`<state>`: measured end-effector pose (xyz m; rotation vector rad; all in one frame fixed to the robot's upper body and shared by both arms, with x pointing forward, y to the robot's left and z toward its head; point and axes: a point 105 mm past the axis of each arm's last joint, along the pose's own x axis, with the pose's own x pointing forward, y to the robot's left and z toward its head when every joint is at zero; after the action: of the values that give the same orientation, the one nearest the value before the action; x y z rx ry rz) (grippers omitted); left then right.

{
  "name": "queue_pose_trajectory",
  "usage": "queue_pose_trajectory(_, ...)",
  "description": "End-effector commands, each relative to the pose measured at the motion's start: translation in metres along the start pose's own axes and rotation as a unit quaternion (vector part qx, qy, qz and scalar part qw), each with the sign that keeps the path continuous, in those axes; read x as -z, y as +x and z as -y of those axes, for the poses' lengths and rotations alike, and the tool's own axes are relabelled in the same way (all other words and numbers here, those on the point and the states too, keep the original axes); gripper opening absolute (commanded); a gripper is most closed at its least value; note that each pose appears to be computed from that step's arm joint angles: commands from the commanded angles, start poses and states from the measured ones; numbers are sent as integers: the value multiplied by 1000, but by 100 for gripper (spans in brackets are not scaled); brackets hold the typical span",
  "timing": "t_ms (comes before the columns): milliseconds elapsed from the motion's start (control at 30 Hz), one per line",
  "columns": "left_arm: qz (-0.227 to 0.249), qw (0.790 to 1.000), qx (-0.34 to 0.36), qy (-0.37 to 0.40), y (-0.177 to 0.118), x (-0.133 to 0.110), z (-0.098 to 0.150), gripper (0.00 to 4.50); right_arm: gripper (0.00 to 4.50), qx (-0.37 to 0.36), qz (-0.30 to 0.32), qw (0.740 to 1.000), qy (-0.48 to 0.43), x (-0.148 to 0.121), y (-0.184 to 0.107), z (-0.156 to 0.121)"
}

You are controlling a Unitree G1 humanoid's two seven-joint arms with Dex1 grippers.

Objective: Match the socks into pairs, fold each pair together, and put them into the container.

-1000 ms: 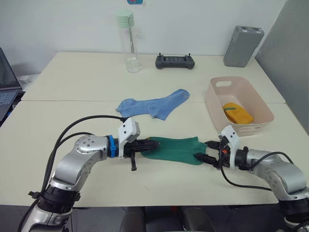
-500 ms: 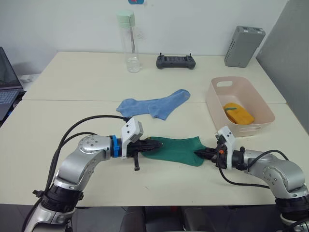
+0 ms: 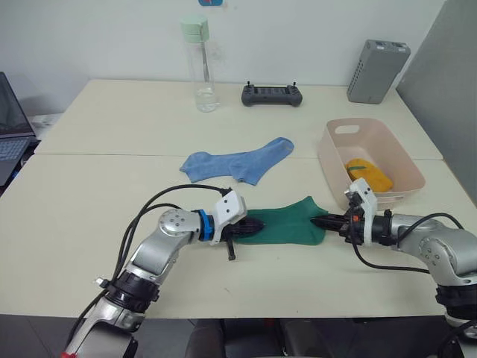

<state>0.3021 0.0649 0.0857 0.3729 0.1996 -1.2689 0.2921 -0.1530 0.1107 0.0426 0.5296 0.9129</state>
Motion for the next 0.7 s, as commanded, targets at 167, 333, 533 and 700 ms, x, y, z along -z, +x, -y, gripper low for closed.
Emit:
queue_pose_trajectory(167, 10, 1000, -14, -6, 16, 2, 2, 0, 3, -64, 29, 997, -22, -23, 3, -29)
queue_pose_trajectory(333, -14, 1000, -10, -10, 15, 13, 8, 0, 3, -121, 52, 991, -17, -34, 8, -53)
queue_pose_trajectory(533, -17, 1000, -11, -19, 8, 16, 13, 0, 3, -172, 71, 982, 10, -40, 31, -77)
queue_pose_trajectory(700, 0, 999, -26, -37, -10, 6, 9, 0, 3, -168, 66, 984, 7, -38, 49, -77)
